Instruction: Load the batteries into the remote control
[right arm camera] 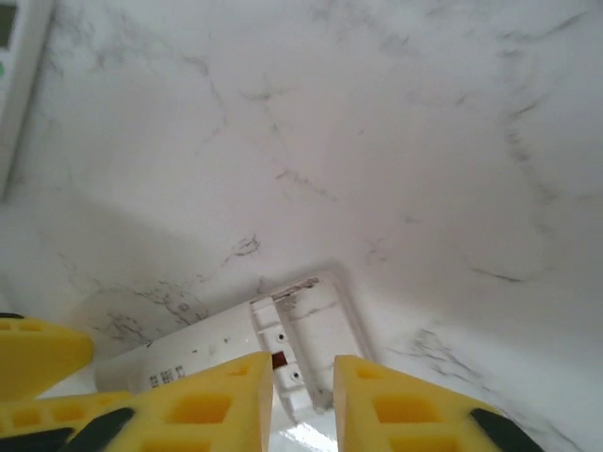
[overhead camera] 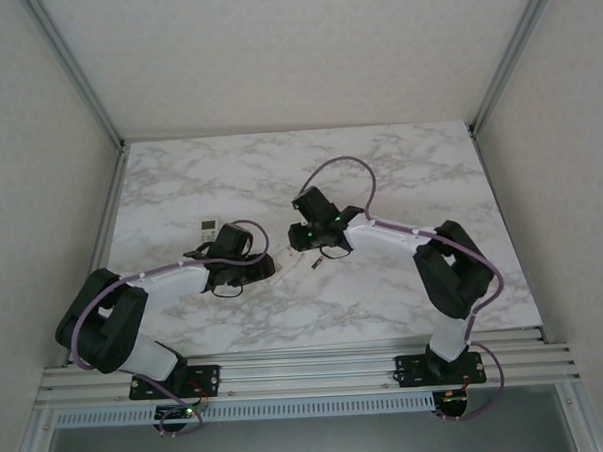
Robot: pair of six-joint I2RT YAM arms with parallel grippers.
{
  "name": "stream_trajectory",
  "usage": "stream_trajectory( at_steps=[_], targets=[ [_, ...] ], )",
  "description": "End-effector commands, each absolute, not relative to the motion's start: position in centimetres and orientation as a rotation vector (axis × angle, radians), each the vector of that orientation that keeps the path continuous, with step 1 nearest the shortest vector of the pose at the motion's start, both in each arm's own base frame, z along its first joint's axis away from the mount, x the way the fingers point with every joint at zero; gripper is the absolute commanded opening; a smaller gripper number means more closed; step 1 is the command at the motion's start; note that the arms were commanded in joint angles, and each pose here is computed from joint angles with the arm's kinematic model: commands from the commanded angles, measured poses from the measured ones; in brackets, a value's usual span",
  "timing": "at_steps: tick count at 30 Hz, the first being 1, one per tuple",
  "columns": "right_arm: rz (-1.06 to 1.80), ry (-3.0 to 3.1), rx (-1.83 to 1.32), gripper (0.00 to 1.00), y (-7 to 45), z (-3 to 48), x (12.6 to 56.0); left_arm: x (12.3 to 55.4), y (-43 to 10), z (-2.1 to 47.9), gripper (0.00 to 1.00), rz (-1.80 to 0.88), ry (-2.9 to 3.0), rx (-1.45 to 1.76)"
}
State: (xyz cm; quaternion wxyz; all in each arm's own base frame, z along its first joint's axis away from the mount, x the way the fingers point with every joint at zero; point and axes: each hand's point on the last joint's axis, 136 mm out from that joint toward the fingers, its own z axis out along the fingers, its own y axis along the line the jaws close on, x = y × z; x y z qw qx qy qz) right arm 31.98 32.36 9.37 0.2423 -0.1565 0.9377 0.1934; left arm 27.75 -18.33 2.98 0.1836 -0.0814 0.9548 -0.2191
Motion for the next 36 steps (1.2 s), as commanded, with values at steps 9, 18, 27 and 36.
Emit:
stream_trajectory(
  at_steps=[9,18,27,36],
  targets=[
    [0.579,2.806,-0.451,0.5,25.0,6.8,30.3,29.1,-18.8,15.1,0.99,-0.576,2.319,0.085],
    [0.579,2.767,-0.278,0.6,21.6,7.6,29.9,27.0,-21.7,7.4,0.97,-0.028,2.464,1.094],
    [0.672,2.717,-0.219,0.64,19.5,10.4,29.0,26.1,-21.6,-0.2,0.95,-0.048,2.633,1.34],
    [0.682,2.709,-0.218,0.64,18.8,11.4,29.2,26.6,-19.0,-0.8,0.52,0.006,2.598,1.52]
  ],
)
